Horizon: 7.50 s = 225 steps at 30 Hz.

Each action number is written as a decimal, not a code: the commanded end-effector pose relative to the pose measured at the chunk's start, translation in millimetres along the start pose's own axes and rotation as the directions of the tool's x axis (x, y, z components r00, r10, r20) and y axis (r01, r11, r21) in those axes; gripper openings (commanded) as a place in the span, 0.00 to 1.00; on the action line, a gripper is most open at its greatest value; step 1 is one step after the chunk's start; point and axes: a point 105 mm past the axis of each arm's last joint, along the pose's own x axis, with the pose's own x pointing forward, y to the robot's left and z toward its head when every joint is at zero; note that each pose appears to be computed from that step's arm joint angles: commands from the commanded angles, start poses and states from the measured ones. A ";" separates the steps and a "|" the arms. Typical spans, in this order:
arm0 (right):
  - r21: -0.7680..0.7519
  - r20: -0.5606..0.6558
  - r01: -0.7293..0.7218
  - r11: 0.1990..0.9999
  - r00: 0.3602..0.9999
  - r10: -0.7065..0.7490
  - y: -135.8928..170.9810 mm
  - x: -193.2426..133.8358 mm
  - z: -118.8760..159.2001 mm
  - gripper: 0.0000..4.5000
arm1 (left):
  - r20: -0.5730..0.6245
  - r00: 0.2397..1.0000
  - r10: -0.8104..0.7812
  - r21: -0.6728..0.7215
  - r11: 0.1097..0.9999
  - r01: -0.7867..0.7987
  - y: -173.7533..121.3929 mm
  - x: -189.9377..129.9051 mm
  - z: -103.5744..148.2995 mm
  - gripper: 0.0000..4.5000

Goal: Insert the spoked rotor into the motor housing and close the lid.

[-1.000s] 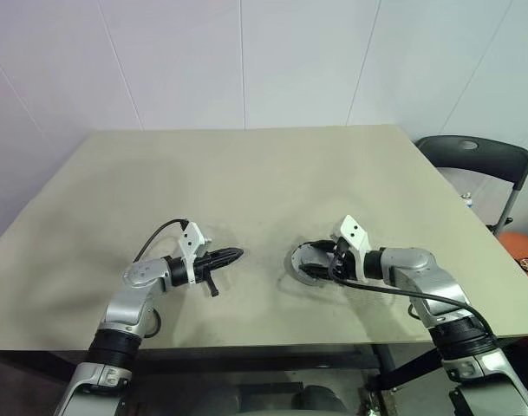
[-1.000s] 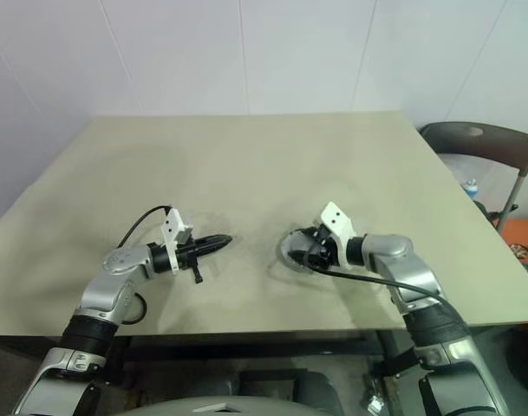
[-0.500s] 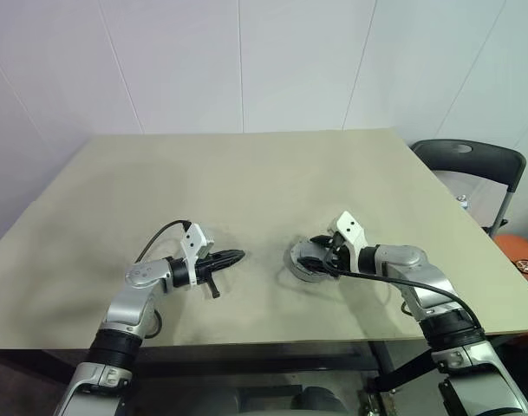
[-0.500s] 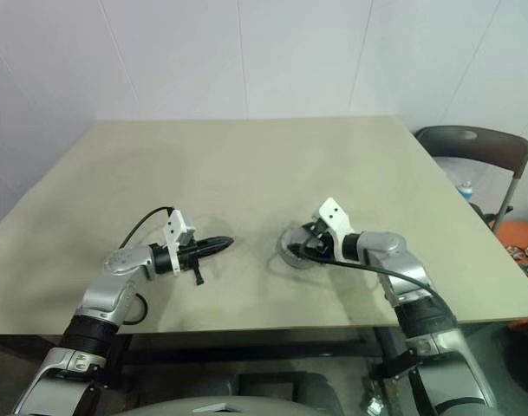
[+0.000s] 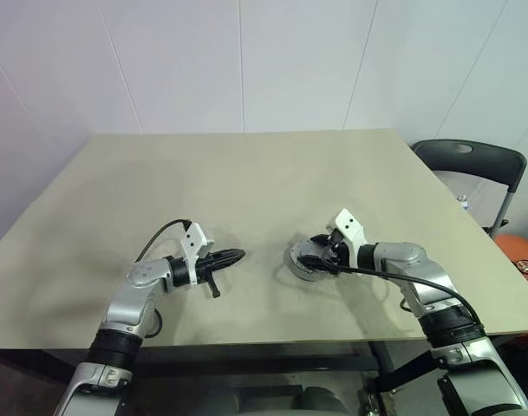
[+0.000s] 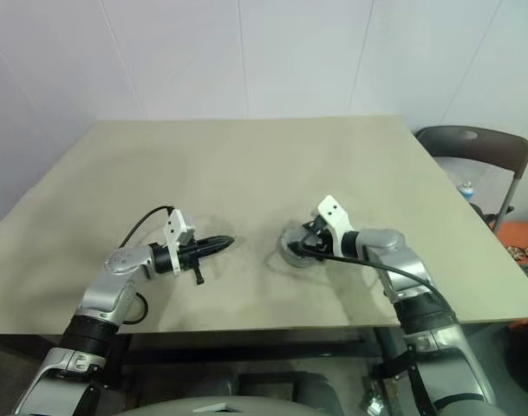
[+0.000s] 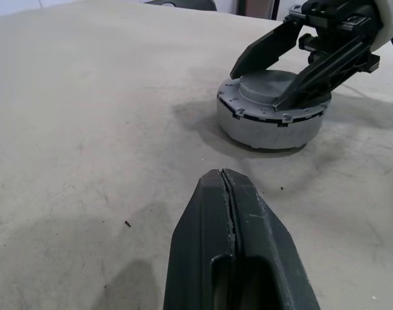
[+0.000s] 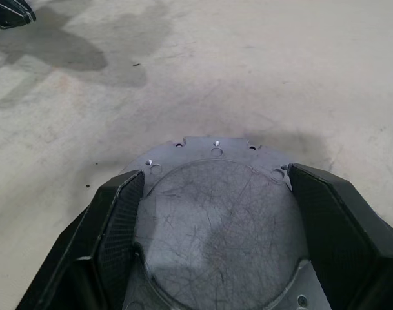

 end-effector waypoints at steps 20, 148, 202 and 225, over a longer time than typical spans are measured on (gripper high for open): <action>0.023 0.073 0.123 0.992 0.990 -0.124 -7.0 12.1 11.7 0.71 | 0.021 1.000 0.012 0.028 1.000 -0.012 1.4 -2.7 9.0 0.00; -0.159 0.074 0.023 0.987 0.997 -0.011 -4.4 -10.4 9.7 0.71 | 0.009 1.000 0.003 0.032 0.999 -0.004 2.7 3.7 9.1 0.00; -0.057 -0.101 0.022 0.998 0.995 -0.027 -2.4 -6.1 -36.4 0.71 | -0.003 0.966 -0.259 0.071 0.963 0.259 -21.3 116.7 25.7 0.00; 0.004 -0.045 0.010 1.000 0.999 -0.010 14.3 -6.1 -30.4 1.00 | -0.193 0.917 -0.348 0.168 0.909 0.380 -56.2 139.7 -17.4 0.00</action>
